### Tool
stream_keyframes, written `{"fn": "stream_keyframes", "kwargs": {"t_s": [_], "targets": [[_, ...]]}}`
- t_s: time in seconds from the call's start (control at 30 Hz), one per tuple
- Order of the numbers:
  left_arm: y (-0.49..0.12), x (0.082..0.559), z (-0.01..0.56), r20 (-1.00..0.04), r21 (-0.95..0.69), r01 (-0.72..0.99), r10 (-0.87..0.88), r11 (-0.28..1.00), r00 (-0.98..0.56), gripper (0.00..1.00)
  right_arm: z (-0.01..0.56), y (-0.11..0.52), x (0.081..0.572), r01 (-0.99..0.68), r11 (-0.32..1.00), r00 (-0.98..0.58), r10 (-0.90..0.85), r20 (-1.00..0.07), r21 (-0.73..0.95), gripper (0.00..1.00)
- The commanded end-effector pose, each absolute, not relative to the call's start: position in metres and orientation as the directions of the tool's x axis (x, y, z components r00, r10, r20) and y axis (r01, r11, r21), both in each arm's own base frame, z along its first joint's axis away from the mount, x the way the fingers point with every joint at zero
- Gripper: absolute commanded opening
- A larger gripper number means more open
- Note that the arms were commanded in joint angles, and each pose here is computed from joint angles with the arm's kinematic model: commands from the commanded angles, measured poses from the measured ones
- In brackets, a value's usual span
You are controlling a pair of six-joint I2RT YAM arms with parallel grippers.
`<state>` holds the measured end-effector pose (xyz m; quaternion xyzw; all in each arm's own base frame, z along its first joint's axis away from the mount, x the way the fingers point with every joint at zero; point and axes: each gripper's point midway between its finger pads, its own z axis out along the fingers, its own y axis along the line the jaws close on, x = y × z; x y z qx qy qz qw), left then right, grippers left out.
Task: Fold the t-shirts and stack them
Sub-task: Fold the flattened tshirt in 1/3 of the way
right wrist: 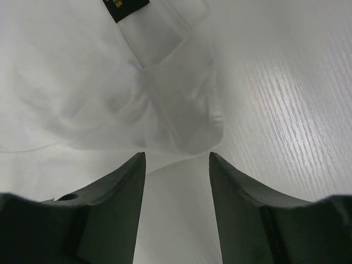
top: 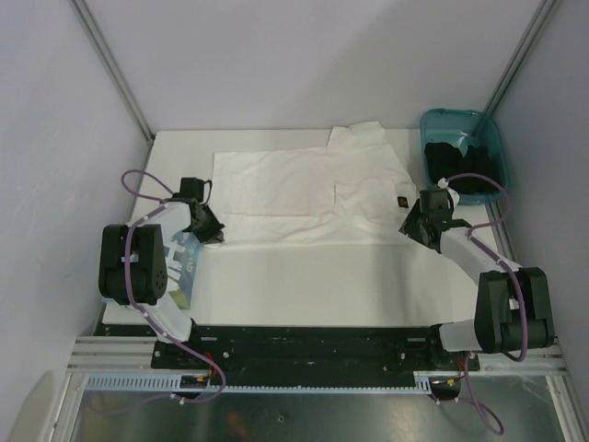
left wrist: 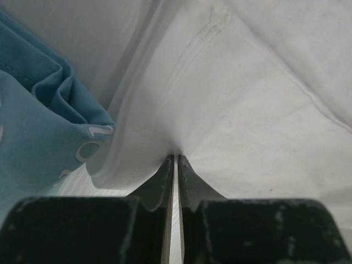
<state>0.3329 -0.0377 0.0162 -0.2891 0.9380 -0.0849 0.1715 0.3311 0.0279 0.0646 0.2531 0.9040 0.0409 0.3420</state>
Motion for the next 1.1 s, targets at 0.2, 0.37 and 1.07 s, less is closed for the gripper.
{"fn": "stream_keyframes", "kwargs": {"t_s": [0.2, 0.37, 1.07], "targets": [[-0.035, 0.341, 0.016, -0.281, -0.253, -0.512, -0.569, 0.821, -0.773, 0.10, 0.054, 0.024, 0.347, 0.416, 0.884, -0.630, 0.448, -0.635, 0.213, 0.41], [-0.035, 0.342, 0.016, -0.280, -0.255, -0.514, -0.571, 0.819, -0.772, 0.10, 0.052, 0.018, 0.342, 0.437, 0.878, -0.634, 0.454, -0.626, 0.194, 0.21], [-0.031, 0.335, 0.005, -0.262, -0.221, -0.533, -0.576, 0.817, -0.774, 0.10, 0.025, -0.007, 0.292, 0.564, 0.818, -0.702, 0.547, -0.456, 0.113, 0.03]]}}
